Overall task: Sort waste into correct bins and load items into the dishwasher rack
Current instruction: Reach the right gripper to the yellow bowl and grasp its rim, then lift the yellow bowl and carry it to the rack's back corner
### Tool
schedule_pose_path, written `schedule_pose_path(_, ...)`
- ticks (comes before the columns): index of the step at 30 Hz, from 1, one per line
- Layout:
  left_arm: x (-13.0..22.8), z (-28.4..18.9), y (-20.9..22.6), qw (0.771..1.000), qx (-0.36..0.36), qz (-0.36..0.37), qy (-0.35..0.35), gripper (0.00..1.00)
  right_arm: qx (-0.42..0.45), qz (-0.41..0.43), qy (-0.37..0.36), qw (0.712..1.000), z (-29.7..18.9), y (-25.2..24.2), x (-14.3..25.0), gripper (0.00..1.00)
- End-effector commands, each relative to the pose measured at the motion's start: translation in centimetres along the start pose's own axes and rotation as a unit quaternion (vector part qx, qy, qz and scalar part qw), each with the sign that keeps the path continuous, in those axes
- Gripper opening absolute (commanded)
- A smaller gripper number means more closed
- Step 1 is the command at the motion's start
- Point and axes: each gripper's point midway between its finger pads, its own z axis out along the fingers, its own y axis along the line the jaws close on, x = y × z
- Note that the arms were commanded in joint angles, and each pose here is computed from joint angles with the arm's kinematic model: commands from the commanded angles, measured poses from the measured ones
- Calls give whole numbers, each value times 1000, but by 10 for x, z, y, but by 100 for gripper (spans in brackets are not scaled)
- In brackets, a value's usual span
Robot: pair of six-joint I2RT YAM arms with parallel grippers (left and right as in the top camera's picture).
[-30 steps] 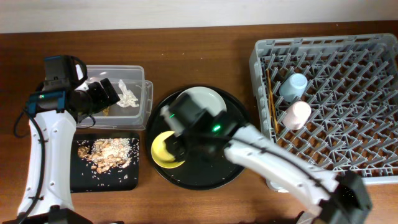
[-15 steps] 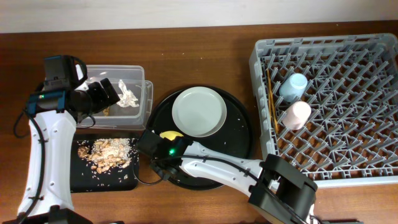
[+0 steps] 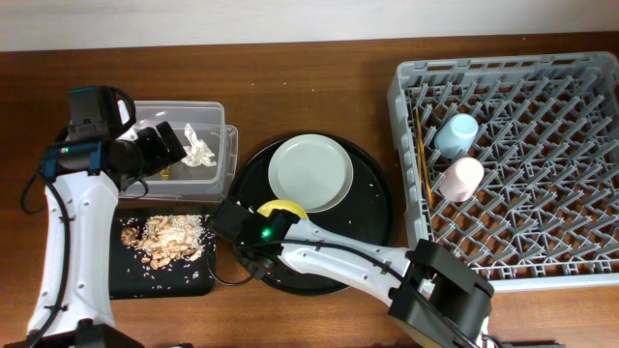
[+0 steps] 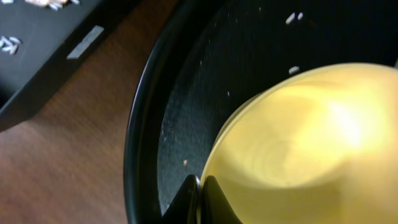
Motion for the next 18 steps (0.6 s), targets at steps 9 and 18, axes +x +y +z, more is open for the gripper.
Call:
schedule_pose_path(9, -2, -4, 1, 1000, -2, 4, -7, 99, 38, -30, -150, 988, -193, -57, -60, 4)
schedule_pose_path(18, -2, -4, 1, 1000, -2, 4, -7, 99, 76, 142, -251, 954, -305, -226, -16, 4)
